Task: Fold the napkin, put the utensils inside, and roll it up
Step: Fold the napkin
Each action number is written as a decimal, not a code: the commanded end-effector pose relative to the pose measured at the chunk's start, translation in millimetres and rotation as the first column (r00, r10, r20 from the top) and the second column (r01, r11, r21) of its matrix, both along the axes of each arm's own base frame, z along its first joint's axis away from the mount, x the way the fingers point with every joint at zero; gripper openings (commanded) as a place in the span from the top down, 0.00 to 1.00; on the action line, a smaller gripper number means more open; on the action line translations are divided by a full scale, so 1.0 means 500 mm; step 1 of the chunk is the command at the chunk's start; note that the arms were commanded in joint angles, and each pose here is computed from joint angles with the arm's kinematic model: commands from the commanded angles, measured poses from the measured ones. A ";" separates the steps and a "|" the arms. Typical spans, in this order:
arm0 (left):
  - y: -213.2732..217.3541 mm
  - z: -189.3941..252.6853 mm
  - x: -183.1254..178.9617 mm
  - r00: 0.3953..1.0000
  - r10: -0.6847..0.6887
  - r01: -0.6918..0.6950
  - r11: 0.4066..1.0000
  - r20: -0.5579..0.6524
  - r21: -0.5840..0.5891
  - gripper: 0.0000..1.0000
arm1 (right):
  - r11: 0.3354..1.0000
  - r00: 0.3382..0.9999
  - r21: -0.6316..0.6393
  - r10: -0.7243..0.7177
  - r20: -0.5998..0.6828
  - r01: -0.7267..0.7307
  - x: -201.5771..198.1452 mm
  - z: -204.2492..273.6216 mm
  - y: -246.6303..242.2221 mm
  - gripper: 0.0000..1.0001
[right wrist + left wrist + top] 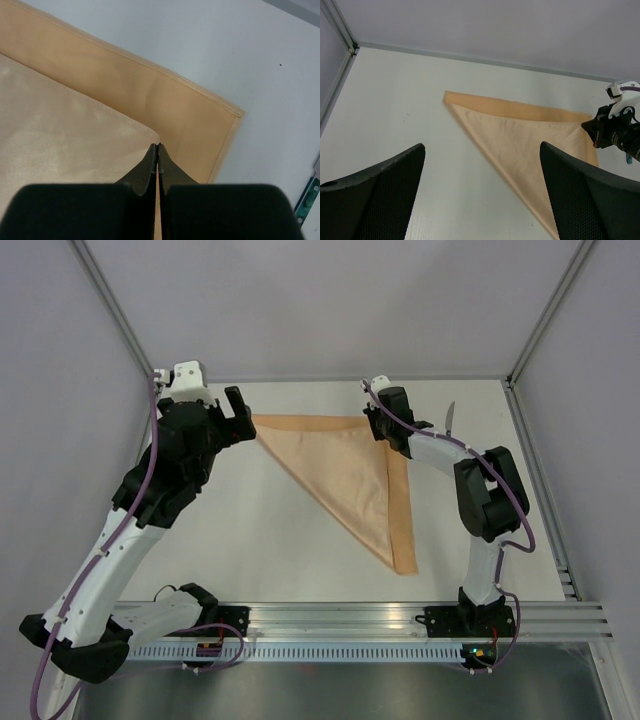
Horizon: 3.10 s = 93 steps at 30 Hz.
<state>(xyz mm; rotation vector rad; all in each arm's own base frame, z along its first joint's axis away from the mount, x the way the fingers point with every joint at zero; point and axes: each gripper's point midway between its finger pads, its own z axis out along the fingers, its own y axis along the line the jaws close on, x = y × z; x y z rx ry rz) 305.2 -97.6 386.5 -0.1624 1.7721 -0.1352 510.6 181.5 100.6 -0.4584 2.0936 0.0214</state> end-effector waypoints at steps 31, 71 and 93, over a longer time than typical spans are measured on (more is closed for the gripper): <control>-0.019 -0.026 0.033 1.000 -0.011 0.011 1.000 -0.009 0.007 0.00 | 0.995 0.992 -0.020 -0.098 0.083 0.100 0.118 0.023 -0.082 1.00; -0.028 -0.037 0.045 0.999 -0.031 0.031 0.999 -0.028 0.012 0.00 | 0.984 0.983 -0.029 -0.174 0.056 0.176 0.150 -0.002 -0.160 1.00; -0.026 -0.062 0.038 0.999 -0.036 0.036 0.999 -0.040 0.005 0.00 | 0.955 0.956 -0.046 -0.292 -0.002 0.292 0.139 -0.001 -0.230 0.43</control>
